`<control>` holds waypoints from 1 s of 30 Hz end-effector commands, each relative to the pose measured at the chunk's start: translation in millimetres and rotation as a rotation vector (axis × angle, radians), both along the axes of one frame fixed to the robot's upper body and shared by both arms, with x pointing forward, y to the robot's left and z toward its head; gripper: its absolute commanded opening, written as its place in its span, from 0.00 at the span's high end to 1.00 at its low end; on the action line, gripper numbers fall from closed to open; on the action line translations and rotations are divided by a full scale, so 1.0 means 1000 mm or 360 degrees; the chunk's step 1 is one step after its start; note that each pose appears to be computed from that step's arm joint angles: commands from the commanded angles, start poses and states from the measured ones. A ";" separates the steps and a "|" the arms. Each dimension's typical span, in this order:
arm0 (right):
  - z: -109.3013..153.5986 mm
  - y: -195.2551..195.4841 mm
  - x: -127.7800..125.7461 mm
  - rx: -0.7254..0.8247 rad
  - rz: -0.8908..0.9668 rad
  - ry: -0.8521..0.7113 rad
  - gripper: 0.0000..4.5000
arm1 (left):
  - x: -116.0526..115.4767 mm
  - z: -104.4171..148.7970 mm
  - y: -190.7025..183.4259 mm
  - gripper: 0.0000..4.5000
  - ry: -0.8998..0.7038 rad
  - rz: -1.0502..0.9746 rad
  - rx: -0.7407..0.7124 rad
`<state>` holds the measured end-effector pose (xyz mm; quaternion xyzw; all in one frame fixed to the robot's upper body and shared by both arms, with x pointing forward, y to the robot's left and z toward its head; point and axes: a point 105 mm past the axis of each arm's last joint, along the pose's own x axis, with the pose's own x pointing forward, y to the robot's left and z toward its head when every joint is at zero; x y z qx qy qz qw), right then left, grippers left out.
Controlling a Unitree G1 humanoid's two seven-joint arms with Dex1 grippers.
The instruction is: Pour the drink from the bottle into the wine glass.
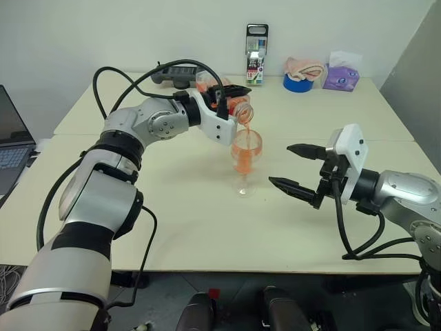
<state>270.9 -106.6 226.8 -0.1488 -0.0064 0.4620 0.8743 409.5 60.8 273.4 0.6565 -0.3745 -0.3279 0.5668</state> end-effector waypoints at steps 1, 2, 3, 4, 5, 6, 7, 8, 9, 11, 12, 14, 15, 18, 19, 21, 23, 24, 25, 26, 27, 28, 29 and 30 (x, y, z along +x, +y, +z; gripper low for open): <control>0.011 0.004 -0.002 0.0018 0.0021 -0.0089 0.00 | -0.003 0.025 -0.001 0.62 -0.0113 -0.0023 -0.0031; 0.011 0.004 -0.002 0.0024 0.0024 -0.0092 0.00 | -0.003 0.025 -0.002 0.62 -0.0114 -0.0024 -0.0030; 0.012 0.005 -0.002 0.0030 0.0027 -0.0094 0.00 | -0.003 0.025 -0.002 0.62 -0.0115 -0.0023 -0.0029; 0.012 0.005 -0.001 0.0032 0.0028 -0.0097 0.00 | -0.003 0.025 -0.002 0.62 -0.0116 -0.0023 -0.0027; 0.012 0.006 -0.001 0.0032 0.0028 -0.0099 0.00 | -0.003 0.025 -0.003 0.62 -0.0118 -0.0024 -0.0025; 0.012 0.006 -0.001 0.0031 0.0027 -0.0101 0.00 | -0.003 0.025 -0.002 0.62 -0.0119 -0.0023 -0.0025; 0.012 0.006 0.000 0.0031 0.0025 -0.0103 0.00 | -0.003 0.025 -0.002 0.62 -0.0123 -0.0022 -0.0023; 0.012 0.006 0.000 0.0031 0.0024 -0.0105 0.00 | -0.003 0.026 -0.002 0.62 -0.0127 -0.0021 -0.0022; 0.012 0.005 0.000 0.0031 0.0022 -0.0107 0.00 | -0.003 0.026 -0.002 0.62 -0.0130 -0.0020 -0.0021; 0.012 0.005 0.001 0.0029 0.0019 -0.0110 0.00 | -0.003 0.027 -0.002 0.62 -0.0139 -0.0020 -0.0015; 0.012 0.006 0.001 0.0029 0.0018 -0.0111 0.00 | -0.003 0.027 -0.001 0.62 -0.0147 -0.0021 -0.0010; 0.012 0.006 0.001 0.0024 0.0017 -0.0115 0.00 | -0.004 0.027 -0.001 0.62 -0.0169 -0.0030 0.0008; 0.012 0.006 0.001 0.0023 0.0016 -0.0118 0.00 | -0.005 0.027 -0.002 0.62 -0.0178 -0.0035 0.0011; 0.012 0.006 0.003 0.0026 0.0019 -0.0128 0.00 | -0.005 0.028 -0.001 0.62 -0.0195 -0.0036 0.0013; 0.013 0.007 0.003 0.0028 0.0022 -0.0131 0.00 | -0.005 0.028 -0.001 0.62 -0.0199 -0.0034 0.0014; 0.013 0.008 0.005 0.0030 0.0026 -0.0138 0.00 | -0.005 0.028 -0.001 0.62 -0.0205 -0.0034 0.0016; 0.014 0.008 0.007 0.0043 0.0020 -0.0149 0.00 | -0.005 0.029 -0.001 0.62 -0.0210 -0.0036 0.0011; 0.016 0.008 0.008 0.0053 0.0017 -0.0155 0.00 | -0.005 0.029 -0.001 0.62 -0.0210 -0.0039 0.0007; 0.017 0.008 0.009 0.0059 0.0016 -0.0159 0.00 | -0.005 0.030 -0.001 0.62 -0.0211 -0.0041 0.0004; 0.018 0.008 0.009 0.0062 0.0015 -0.0162 0.00 | -0.005 0.030 -0.001 0.62 -0.0212 -0.0042 0.0003; 0.018 0.008 0.009 0.0063 0.0016 -0.0164 0.00 | -0.006 0.030 -0.001 0.62 -0.0213 -0.0044 0.0002; 0.018 0.008 0.010 0.0063 0.0016 -0.0166 0.00 | -0.006 0.030 -0.001 0.62 -0.0214 -0.0045 0.0002; 0.018 0.008 0.010 0.0063 0.0017 -0.0166 0.00 | -0.006 0.032 -0.001 0.62 -0.0200 -0.0047 -0.0033; 0.018 0.008 0.010 0.0062 0.0017 -0.0167 0.00 | -0.006 0.033 -0.001 0.62 -0.0189 -0.0051 -0.0059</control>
